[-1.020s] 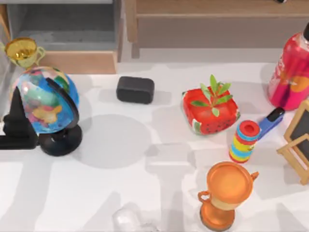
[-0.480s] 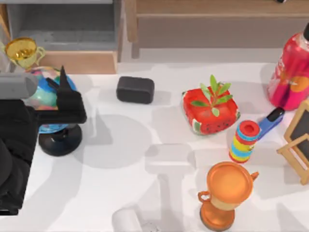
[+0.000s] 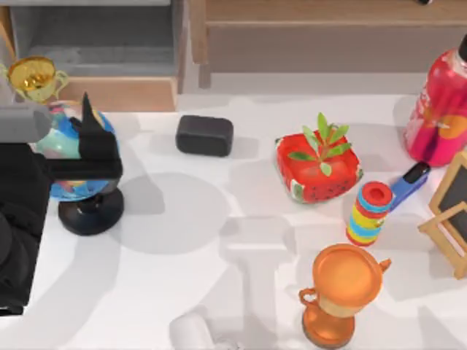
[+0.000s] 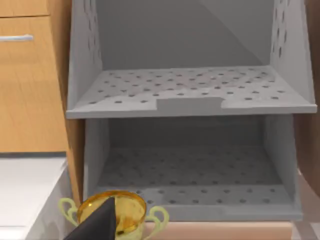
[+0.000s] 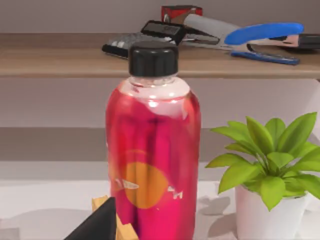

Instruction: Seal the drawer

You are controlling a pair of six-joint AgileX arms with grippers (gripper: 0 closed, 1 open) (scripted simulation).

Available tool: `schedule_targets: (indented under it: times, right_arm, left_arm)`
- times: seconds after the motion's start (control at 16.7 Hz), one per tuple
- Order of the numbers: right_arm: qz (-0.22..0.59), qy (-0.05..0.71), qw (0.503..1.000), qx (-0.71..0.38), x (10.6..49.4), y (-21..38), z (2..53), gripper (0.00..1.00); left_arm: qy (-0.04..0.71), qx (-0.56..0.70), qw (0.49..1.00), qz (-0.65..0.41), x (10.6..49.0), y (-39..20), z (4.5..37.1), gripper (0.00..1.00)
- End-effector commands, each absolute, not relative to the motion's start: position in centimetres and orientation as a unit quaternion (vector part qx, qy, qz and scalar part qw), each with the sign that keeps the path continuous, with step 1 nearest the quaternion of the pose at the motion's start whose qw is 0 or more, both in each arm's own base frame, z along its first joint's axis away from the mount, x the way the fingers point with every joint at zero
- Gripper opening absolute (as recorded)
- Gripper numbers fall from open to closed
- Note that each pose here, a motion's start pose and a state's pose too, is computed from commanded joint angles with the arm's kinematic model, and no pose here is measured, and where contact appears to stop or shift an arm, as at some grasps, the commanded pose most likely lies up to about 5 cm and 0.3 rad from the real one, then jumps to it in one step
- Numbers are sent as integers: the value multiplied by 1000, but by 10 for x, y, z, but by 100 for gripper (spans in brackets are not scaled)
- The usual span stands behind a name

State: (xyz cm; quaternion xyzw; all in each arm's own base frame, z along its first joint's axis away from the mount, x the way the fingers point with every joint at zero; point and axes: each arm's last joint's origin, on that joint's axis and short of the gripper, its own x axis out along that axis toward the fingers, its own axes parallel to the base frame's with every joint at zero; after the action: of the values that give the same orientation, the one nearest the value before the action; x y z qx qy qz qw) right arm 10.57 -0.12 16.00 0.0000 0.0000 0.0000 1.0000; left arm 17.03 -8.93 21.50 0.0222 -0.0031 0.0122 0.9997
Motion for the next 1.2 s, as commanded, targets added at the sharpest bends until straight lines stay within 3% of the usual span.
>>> schedule_targets:
  times: [0.54, 1.2]
  right_arm:
    - [0, 0, 1000, 0, 106, -1, 160, 100]
    - [0, 0, 1000, 0, 106, -1, 160, 100]
  left_arm:
    - [-21, 251, 964, 83, 220, -5, 202, 100]
    - [22, 608, 792, 53, 228, 137, 135, 100]
